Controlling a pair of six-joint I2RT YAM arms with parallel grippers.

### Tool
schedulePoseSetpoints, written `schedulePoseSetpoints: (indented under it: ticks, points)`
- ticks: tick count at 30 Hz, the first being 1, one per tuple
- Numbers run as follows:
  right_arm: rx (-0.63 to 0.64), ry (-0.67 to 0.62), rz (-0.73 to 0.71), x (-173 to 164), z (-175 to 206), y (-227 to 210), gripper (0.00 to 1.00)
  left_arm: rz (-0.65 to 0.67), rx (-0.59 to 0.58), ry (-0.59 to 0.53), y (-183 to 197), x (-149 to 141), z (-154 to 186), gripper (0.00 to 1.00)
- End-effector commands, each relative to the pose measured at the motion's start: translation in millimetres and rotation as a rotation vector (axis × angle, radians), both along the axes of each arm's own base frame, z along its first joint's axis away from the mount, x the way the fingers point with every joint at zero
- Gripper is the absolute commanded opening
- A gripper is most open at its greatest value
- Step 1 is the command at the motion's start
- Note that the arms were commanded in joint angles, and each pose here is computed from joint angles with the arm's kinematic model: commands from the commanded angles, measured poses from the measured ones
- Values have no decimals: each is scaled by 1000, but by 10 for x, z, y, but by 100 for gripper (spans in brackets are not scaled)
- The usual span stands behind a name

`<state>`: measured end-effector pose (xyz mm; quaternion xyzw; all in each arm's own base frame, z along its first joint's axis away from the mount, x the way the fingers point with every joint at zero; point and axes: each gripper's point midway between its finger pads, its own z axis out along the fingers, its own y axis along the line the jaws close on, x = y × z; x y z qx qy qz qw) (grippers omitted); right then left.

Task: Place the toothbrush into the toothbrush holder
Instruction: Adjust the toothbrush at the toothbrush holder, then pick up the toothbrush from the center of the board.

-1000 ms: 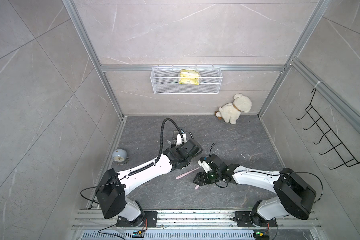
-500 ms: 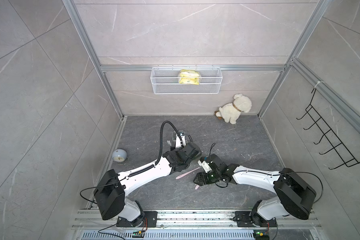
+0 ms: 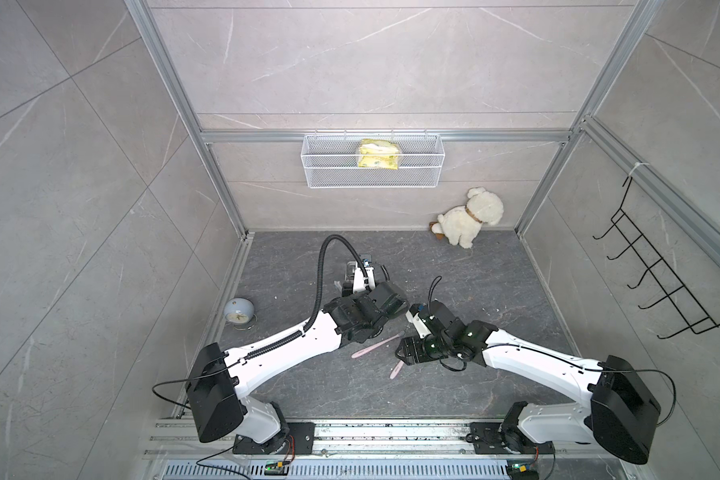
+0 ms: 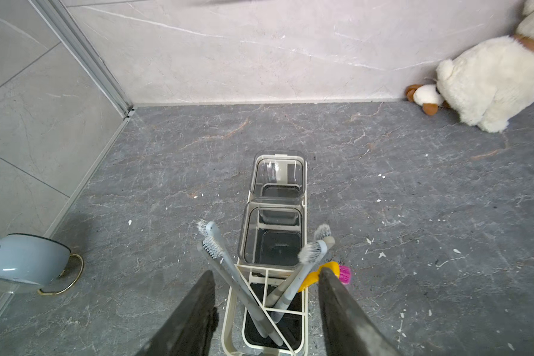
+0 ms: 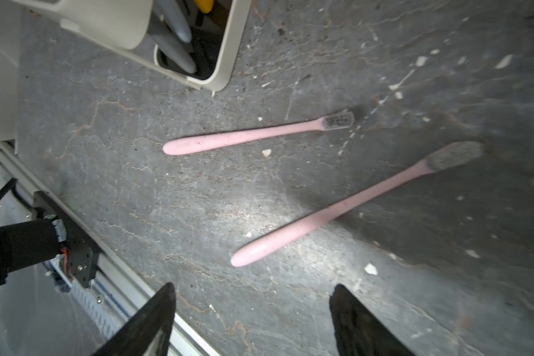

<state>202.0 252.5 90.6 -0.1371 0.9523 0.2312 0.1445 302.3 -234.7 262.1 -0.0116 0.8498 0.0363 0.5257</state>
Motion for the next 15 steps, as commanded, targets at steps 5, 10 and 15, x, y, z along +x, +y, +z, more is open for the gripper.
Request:
schedulePoseSetpoints:
  ticks: [5, 10, 15]
  points:
    - [-204, 142, -84, -98, -414, -255, 84, 19, -17, -29, 156, -189, 387, 60]
    - [-248, 162, -87, 25, -641, -162, 85, -6, -68, -4, 144, -353, 388, 61]
    - [-346, 157, -48, 110, -850, -207, 85, -14, -47, 31, 104, -474, 280, 61]
